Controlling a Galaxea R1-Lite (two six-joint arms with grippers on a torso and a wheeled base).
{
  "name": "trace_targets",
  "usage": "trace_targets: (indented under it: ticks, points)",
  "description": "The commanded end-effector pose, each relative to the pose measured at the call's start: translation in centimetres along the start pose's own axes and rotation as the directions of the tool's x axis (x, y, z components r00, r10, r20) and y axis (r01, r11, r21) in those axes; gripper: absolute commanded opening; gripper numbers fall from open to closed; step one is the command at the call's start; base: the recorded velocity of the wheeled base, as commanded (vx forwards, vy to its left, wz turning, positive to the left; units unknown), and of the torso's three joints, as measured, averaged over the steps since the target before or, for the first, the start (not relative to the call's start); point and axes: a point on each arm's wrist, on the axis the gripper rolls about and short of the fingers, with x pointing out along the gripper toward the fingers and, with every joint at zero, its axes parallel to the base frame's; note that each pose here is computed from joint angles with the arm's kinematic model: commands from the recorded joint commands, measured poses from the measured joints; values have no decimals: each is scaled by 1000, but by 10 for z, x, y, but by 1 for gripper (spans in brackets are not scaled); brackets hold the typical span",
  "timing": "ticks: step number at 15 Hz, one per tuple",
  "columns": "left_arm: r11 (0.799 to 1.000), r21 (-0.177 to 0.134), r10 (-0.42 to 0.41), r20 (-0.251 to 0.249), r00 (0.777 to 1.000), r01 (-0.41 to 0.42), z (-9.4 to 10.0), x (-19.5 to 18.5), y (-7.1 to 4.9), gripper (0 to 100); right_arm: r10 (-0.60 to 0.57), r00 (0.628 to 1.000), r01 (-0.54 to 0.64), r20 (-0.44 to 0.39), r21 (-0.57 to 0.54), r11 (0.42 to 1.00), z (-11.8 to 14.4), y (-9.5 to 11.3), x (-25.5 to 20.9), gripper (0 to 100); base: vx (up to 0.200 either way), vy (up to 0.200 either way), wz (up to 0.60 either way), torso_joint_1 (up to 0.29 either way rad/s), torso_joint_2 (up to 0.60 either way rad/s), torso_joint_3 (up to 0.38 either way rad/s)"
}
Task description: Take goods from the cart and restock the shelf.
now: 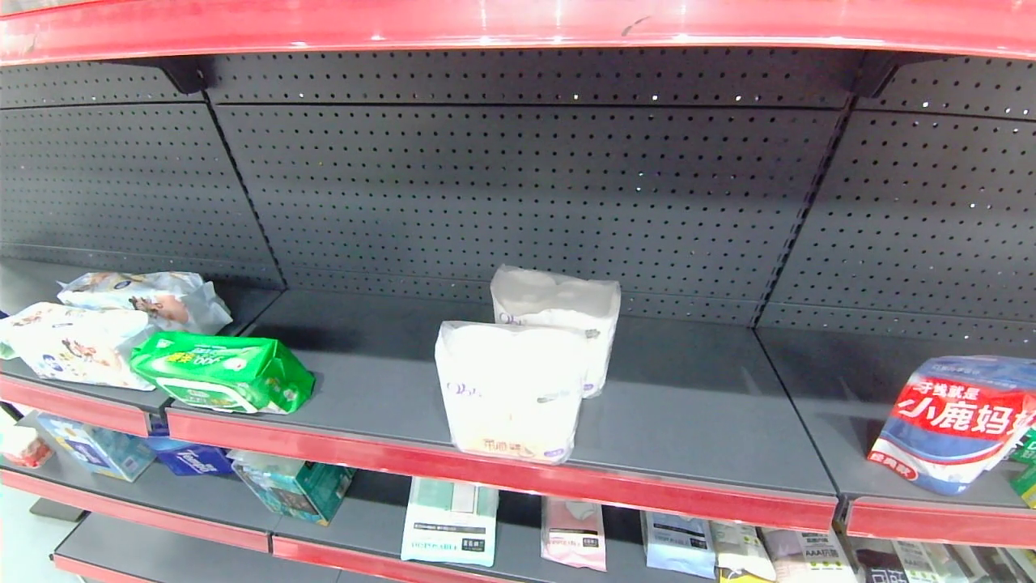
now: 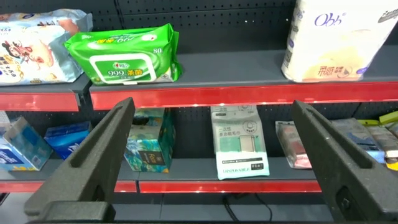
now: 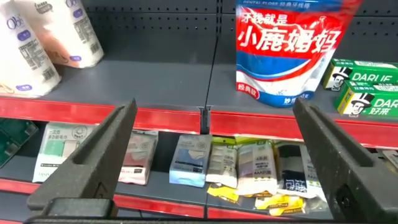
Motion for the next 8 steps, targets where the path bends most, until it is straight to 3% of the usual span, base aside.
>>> trace_targets:
  ticks: [1, 8]
  points:
    - [1000, 1, -1, -1, 1000, 1, 0, 0, 0, 100, 1, 1000, -1, -2, 2, 1000, 0, 0, 0, 100, 0, 0, -600, -2, 2, 2]
    - [1000, 1, -1, -1, 1000, 1, 0, 0, 0, 100, 1, 1000, -1, -2, 0, 1000, 0, 0, 0, 100, 0, 0, -600, 4, 2, 0]
